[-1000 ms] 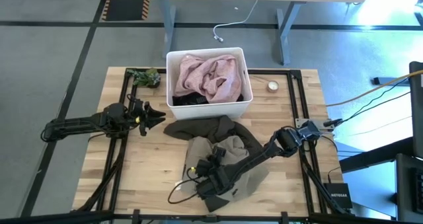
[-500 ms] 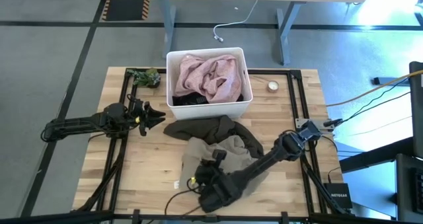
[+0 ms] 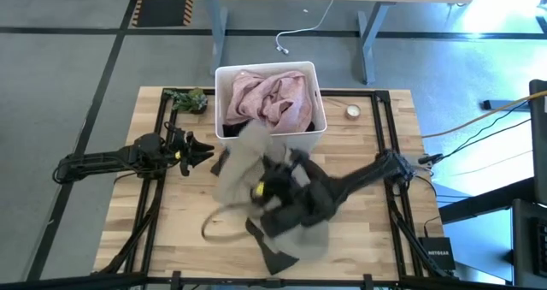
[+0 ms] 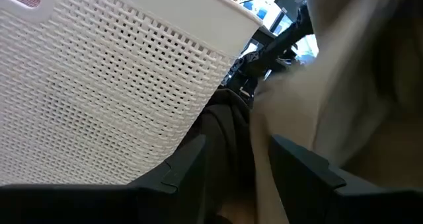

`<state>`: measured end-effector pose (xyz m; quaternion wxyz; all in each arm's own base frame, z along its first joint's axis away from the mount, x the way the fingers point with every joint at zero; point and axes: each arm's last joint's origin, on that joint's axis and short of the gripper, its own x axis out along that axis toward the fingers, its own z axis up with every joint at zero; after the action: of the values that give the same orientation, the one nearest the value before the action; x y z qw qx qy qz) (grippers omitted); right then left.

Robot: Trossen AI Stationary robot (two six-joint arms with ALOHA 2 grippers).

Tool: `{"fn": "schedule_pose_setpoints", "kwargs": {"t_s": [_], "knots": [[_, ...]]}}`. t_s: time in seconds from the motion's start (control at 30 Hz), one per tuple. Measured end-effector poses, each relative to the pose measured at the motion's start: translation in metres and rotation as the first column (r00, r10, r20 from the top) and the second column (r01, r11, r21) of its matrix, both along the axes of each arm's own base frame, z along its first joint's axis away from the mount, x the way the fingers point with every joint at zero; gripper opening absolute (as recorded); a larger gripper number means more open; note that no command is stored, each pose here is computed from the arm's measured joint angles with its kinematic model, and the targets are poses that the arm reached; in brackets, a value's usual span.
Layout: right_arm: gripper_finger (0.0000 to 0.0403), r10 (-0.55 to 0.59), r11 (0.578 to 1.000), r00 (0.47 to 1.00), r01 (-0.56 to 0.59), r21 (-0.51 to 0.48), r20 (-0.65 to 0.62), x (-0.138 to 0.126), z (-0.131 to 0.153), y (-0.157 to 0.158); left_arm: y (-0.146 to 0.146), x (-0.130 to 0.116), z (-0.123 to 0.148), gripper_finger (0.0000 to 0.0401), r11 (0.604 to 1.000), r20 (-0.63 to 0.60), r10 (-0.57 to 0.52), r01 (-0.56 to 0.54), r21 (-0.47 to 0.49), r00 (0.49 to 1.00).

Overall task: Sort clothes
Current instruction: Put the brown pants into the white bin, then put the green shirt into the white bin

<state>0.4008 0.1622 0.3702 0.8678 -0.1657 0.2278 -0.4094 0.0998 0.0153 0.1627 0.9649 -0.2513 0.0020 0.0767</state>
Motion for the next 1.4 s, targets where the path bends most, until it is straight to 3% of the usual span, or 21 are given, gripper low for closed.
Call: {"fn": "schedule_pose_setpoints", "kwargs": {"t_s": [0.17,0.37,0.5,0.63,0.7,0.8,0.93,1.2,1.3,1.4], "knots": [[0.0013,-0.162,0.975,0.976,0.181,-0.128,0.144,-0.007,0.058,-0.046,0.000,0.000,0.000,0.0157,1.000,0.000,0.000,0.000,0.000,1.000],[0.0008,-0.218,0.967,0.938,0.246,-0.072,0.271,-0.022,0.125,-0.118,0.000,0.000,0.000,0.0157,1.000,0.000,0.000,0.000,0.000,1.000],[0.0009,-0.150,0.981,0.871,0.192,-0.042,0.468,-0.028,0.161,-0.164,0.000,0.000,0.000,0.0157,1.000,0.000,0.000,0.000,0.000,1.000],[0.0017,0.028,0.993,0.712,0.059,-0.099,0.701,-0.032,0.188,-0.195,0.000,0.000,0.000,0.0157,1.000,0.000,0.000,0.000,0.000,1.000],[0.0015,0.128,0.987,0.645,-0.010,-0.159,0.754,-0.031,0.193,-0.206,0.000,0.000,0.000,0.0157,1.000,0.000,0.000,0.000,0.000,1.000],[0.0006,0.174,0.983,0.613,-0.063,-0.172,0.770,-0.024,0.188,-0.223,0.000,0.000,0.000,0.0157,1.000,0.000,0.000,0.000,0.000,1.000],[0.0009,0.133,0.991,0.669,-0.092,-0.095,0.731,0.000,0.160,-0.240,0.000,0.000,0.000,0.0157,1.000,0.000,0.000,0.000,0.000,1.000],[0.0063,0.007,0.985,0.852,-0.095,0.141,0.524,0.035,0.096,-0.252,0.000,0.000,0.000,0.0157,1.000,0.000,0.000,0.000,0.000,1.000],[0.0091,-0.075,0.970,0.917,-0.024,0.243,0.391,0.036,0.072,-0.253,0.000,0.000,0.000,0.0157,1.000,0.000,0.000,0.000,0.000,1.000],[0.0127,-0.191,0.938,0.948,0.100,0.332,0.256,0.027,0.053,-0.253,0.000,0.000,0.000,0.0157,1.000,0.000,0.000,0.000,0.000,1.000]]}}
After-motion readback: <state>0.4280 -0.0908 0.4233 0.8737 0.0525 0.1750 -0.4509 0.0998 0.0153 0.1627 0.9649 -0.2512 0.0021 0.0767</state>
